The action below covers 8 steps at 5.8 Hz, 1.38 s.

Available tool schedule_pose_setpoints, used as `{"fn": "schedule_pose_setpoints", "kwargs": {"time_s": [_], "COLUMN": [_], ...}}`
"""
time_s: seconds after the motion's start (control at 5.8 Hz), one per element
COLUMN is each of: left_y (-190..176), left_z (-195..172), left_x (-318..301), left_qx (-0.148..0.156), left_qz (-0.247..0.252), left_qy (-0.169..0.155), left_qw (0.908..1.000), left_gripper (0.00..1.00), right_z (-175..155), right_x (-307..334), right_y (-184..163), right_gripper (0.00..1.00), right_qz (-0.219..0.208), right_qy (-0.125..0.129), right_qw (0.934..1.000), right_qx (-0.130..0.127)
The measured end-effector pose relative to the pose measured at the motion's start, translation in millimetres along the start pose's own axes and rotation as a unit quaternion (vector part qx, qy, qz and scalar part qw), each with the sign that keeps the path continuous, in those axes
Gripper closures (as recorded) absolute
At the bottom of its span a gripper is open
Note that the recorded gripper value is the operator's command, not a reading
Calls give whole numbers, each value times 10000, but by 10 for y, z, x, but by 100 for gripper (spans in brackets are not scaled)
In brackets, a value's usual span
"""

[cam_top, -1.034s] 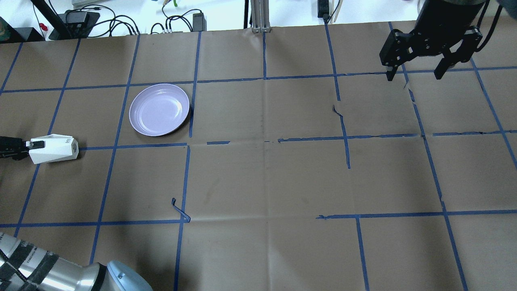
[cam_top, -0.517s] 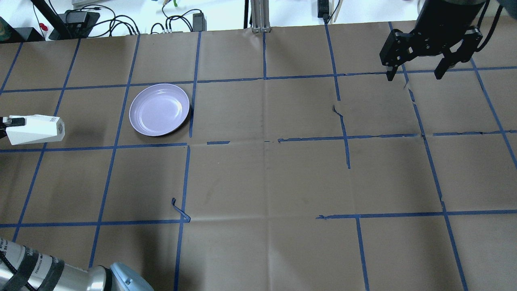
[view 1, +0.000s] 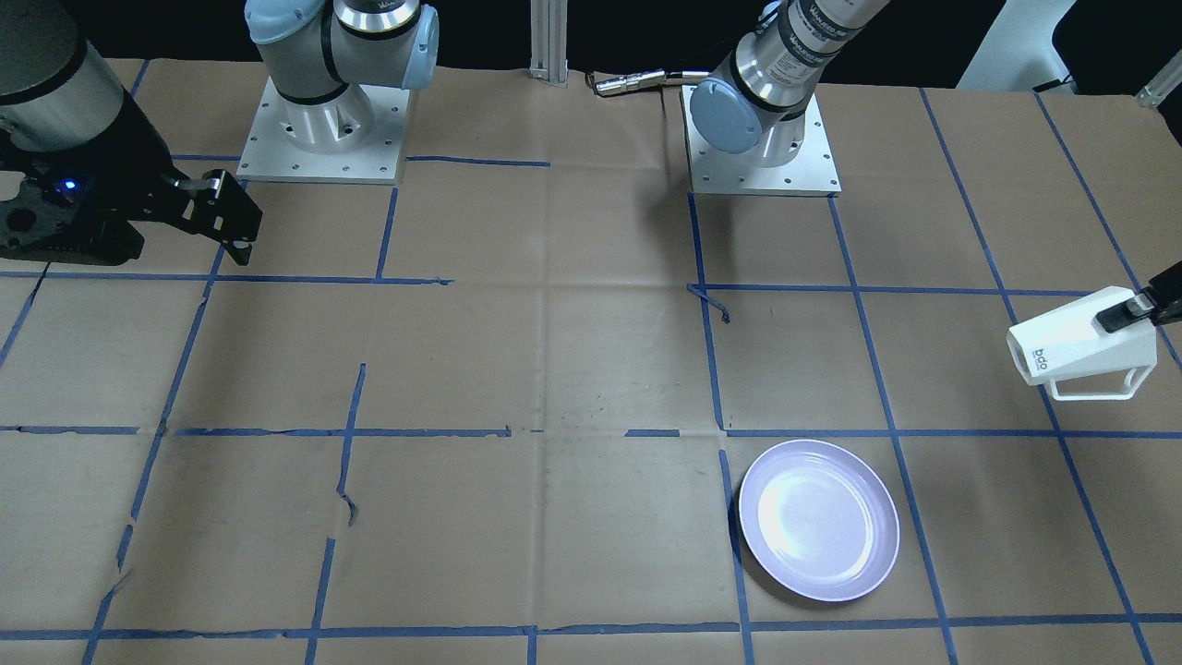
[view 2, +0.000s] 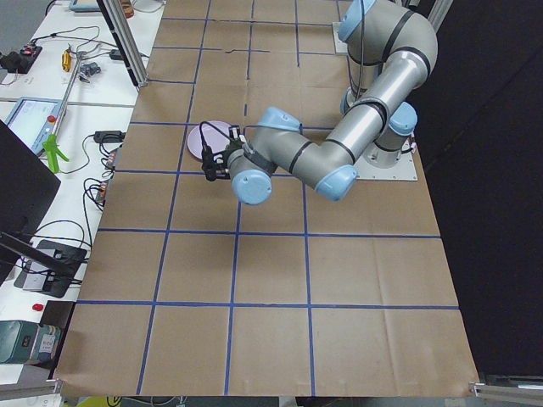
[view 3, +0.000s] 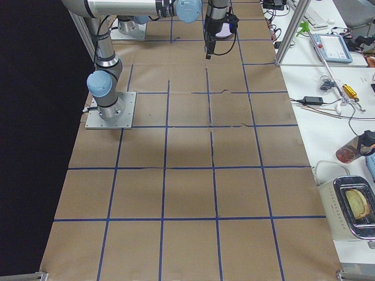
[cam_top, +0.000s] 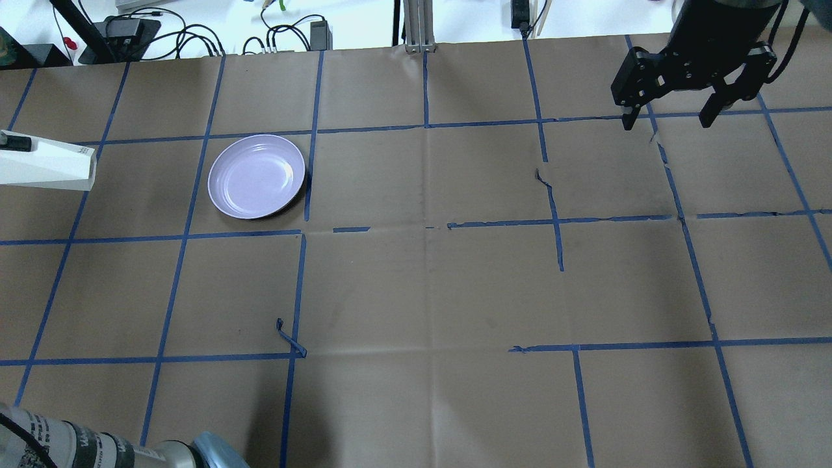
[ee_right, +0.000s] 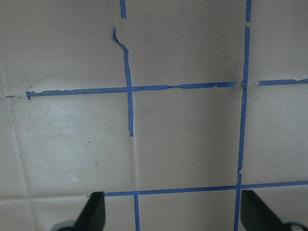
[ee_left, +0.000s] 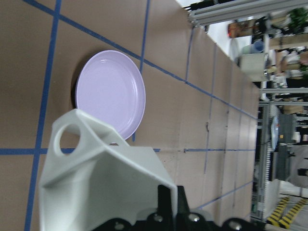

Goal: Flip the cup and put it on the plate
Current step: 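Lift the cup with the left gripper and rotate it upright, then carry the upright cup over the plate with the left gripper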

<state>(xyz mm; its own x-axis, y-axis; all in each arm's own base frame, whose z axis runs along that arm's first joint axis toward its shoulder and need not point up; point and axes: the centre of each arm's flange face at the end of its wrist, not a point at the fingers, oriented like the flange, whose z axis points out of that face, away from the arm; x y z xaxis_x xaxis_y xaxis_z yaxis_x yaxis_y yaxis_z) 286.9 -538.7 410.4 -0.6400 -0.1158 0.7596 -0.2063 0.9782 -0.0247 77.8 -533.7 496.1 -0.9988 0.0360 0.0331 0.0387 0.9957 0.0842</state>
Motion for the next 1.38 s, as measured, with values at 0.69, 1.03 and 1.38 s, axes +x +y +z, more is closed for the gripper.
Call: {"fn": "schedule_pose_setpoints", "kwargs": {"time_s": [0.69, 1.03, 1.38], "left_y": [-351, -147, 60], "left_z": [1820, 2864, 3491], "left_x": [2031, 2122, 1582], "left_qx": [-260, 183, 257], "left_qz": [1160, 1571, 1636], "left_qy": [-3359, -4078, -4246], "left_qw": [9344, 8993, 8901], "left_gripper": [100, 100, 100], "right_z": [0, -1, -1], "right_x": [0, -1, -1], "right_y": [0, 0, 0], "right_gripper": [0, 0, 0], "right_qz": [0, -1, -1], "right_qy": [0, 0, 0], "right_qw": [10000, 10000, 10000], "right_qx": [1, 0, 1]}}
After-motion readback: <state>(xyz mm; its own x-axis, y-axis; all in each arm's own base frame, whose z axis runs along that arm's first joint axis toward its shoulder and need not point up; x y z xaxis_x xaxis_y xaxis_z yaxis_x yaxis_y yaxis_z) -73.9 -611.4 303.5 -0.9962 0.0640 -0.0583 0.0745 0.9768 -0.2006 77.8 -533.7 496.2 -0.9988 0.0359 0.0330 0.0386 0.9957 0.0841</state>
